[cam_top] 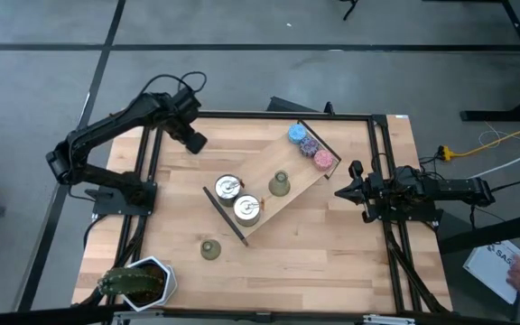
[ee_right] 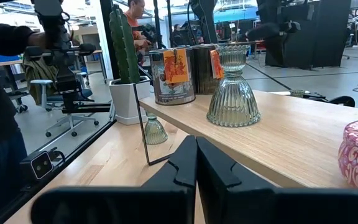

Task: Pick & Place candle stick holders
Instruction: Put the top transparent candle holder on the shelf

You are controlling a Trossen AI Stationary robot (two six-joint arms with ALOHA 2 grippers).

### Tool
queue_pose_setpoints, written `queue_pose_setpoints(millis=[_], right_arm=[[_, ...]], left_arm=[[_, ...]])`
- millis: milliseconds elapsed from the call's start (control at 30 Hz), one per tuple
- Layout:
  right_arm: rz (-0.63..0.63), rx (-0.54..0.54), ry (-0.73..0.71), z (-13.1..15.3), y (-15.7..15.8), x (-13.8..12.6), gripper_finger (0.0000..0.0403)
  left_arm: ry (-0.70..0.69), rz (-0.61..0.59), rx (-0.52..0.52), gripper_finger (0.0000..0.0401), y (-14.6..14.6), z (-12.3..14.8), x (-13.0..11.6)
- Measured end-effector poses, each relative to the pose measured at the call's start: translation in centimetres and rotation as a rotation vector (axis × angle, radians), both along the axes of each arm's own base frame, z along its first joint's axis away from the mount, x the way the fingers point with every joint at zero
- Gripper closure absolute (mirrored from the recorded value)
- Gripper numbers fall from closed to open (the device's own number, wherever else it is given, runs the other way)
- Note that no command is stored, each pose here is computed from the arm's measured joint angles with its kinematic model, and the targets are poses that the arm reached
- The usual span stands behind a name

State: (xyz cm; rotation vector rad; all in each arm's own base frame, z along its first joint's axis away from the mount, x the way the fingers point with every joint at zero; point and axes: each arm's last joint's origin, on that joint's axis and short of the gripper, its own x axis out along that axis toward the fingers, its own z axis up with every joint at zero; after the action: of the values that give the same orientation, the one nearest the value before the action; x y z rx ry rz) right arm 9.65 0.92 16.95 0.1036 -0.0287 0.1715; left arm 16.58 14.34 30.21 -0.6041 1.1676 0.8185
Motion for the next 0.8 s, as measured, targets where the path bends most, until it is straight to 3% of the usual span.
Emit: queue_pose_setpoints(millis=[233, 800], right_arm=[[0.0, 0.0, 0.0, 0.0, 0.0, 0.0, 0.0393], [0.0, 0.0, 0.0, 0.0, 0.0, 0.0, 0.0393]], left_arm=[[0.012, 0.038, -0.007, 0.0377, 0.42, -0.04, -0.56], [0.072, 0.101, 0.038, 0.0193, 0.87, -0.29, -0.7]])
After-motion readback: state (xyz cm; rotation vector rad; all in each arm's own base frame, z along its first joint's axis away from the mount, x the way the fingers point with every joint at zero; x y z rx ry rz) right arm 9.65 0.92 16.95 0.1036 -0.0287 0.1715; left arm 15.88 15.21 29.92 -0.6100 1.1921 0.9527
